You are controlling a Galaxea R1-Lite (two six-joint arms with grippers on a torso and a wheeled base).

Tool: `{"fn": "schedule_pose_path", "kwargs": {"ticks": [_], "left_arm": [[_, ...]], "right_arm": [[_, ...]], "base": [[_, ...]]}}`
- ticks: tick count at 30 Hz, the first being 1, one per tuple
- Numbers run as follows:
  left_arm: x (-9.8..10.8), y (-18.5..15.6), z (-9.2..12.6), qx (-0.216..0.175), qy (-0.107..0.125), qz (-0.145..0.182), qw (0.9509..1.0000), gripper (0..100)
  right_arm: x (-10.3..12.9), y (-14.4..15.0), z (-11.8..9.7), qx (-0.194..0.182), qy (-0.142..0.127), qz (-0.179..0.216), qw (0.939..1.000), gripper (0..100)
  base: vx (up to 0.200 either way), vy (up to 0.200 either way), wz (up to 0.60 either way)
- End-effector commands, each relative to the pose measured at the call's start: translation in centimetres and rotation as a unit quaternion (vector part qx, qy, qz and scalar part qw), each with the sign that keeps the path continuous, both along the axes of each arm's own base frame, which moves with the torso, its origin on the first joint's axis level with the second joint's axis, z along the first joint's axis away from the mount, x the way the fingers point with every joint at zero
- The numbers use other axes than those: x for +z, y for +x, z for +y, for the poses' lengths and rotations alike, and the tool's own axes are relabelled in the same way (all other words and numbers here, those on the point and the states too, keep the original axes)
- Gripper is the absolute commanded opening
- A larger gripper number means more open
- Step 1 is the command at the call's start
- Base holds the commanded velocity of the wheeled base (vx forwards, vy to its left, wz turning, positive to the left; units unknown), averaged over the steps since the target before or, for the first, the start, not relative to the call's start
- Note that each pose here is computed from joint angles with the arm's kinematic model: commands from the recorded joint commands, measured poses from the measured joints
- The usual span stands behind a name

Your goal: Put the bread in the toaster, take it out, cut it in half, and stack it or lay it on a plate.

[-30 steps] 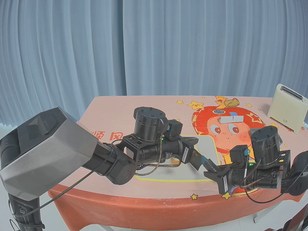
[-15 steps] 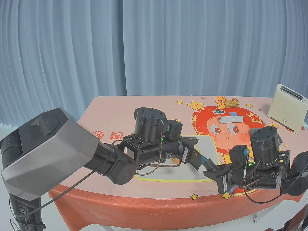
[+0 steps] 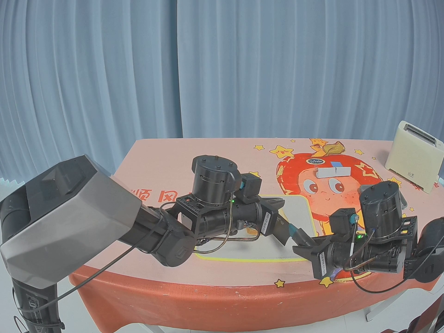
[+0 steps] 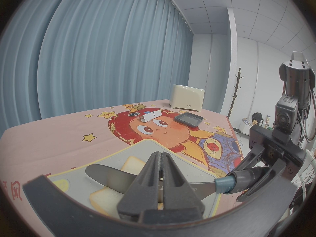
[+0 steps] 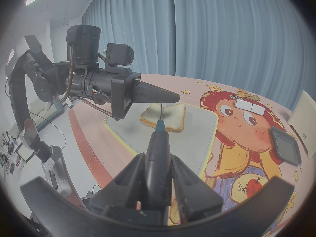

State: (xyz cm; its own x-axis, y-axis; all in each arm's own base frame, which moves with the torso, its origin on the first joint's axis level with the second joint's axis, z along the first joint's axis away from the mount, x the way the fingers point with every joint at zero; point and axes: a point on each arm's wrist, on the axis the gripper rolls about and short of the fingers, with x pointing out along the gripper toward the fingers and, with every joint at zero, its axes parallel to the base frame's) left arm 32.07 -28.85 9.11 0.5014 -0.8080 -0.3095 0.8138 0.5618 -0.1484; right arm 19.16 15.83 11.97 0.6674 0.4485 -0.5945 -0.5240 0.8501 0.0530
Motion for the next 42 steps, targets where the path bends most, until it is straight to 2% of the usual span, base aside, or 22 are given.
{"fn": "schedule_pose_path", "kwargs": {"ticks": [1,10,18,20,28,34,39,42], "left_arm": [[-0.7,0.1,-0.1,0.000,0.006,0.008,0.9999,0],[0.4,0.3,-0.2,0.002,-0.004,-0.003,1.0000,0],[4.1,-0.4,0.5,0.003,-0.030,-0.033,0.9990,0],[4.3,-0.3,0.6,0.004,-0.032,-0.035,0.9989,0],[4.0,0.9,1.6,0.022,-0.027,-0.031,0.9989,0],[2.3,2.2,0.8,0.025,-0.020,-0.023,0.9992,0],[1.5,2.1,1.0,0.026,0.003,0.003,0.9996,0],[1.4,2.1,1.1,0.029,0.004,0.005,0.9996,0]], "right_arm": [[0.2,0.1,0.1,-0.001,0.003,-0.005,1.0000,0],[-1.1,0.0,0.3,0.003,-0.015,0.016,0.9998,0],[-0.8,-0.2,0.3,0.005,-0.010,0.009,0.9999,0],[-0.7,-0.2,0.3,0.006,-0.009,0.008,0.9999,0],[-0.7,-0.2,0.3,0.006,-0.009,0.007,0.9999,0],[-0.6,-0.4,0.6,0.010,-0.011,0.005,0.9999,0],[-0.5,-0.4,0.7,0.007,-0.011,0.000,0.9999,0],[-0.5,-0.4,0.7,0.007,-0.010,-0.001,0.9999,0]], "base": [[0.000,0.000,0.00],[0.000,0.000,0.00],[0.000,0.000,0.00],[0.000,0.000,0.00],[0.000,0.000,0.00],[0.000,0.000,0.00],[0.000,0.000,0.00],[0.000,0.000,0.00]]}}
